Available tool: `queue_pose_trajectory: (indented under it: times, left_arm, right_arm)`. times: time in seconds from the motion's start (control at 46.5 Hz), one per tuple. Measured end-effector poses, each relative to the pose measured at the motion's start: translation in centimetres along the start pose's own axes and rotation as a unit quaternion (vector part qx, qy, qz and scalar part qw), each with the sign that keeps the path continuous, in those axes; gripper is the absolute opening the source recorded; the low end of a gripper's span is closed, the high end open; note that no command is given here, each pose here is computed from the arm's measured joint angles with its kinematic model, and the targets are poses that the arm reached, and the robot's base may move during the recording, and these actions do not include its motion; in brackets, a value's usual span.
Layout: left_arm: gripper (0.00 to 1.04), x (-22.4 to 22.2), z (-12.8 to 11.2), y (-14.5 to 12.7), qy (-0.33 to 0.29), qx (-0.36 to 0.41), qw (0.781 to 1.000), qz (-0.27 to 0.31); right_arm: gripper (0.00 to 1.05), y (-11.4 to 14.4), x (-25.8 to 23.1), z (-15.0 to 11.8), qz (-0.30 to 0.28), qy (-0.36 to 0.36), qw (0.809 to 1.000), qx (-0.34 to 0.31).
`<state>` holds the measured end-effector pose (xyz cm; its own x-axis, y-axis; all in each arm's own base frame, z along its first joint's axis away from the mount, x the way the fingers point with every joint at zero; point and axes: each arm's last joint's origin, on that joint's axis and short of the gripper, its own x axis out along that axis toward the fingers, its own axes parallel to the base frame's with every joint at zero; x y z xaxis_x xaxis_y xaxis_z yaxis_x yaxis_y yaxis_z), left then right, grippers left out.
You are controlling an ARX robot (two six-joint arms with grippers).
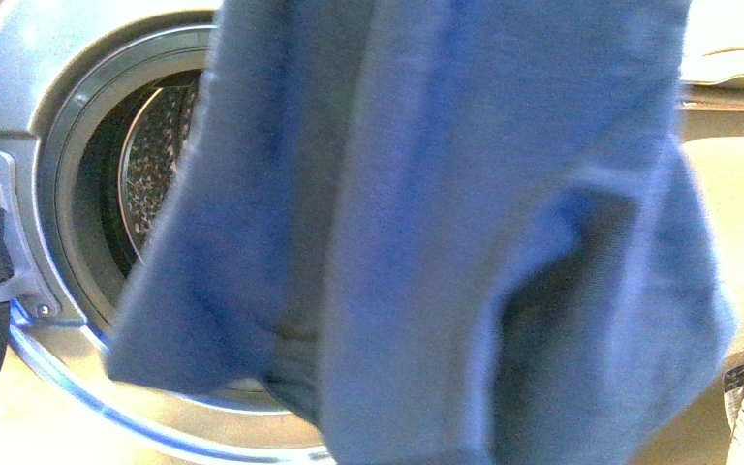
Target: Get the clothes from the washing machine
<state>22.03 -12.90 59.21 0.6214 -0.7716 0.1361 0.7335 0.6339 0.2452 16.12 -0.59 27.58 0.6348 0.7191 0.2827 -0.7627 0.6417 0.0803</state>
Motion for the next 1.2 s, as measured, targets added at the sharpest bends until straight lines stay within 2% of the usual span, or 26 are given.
queue_pose_trajectory:
  times: [0.151,0.387,0.839,0.968,1.205]
  left_arm:
    - [0.10,0.0,0.0,0.0,0.000,0.000,1.000,0.000]
    - [0.10,0.0,0.0,0.0,0.000,0.000,1.000,0.000]
    - [0.10,0.0,0.0,0.0,0.000,0.000,1.000,0.000]
    - [0.10,0.0,0.0,0.0,0.000,0.000,1.000,0.000]
    - [0.10,0.0,0.0,0.0,0.000,0.000,1.000,0.000]
  right_arm:
    - [0.97,-1.7,3.4,0.3,0.012,0.019,0.999,0.025]
    - [0.97,-2.5,6.8,0.2,0.038,0.042,0.996,0.061]
    - [0.97,-0.3,11.8,-1.1,0.158,0.073,0.975,0.139]
    - [0.97,0.0,13.0,-1.6,0.163,0.084,0.971,0.150]
    - [0.97,-0.5,15.2,-2.5,0.133,0.088,0.977,0.140]
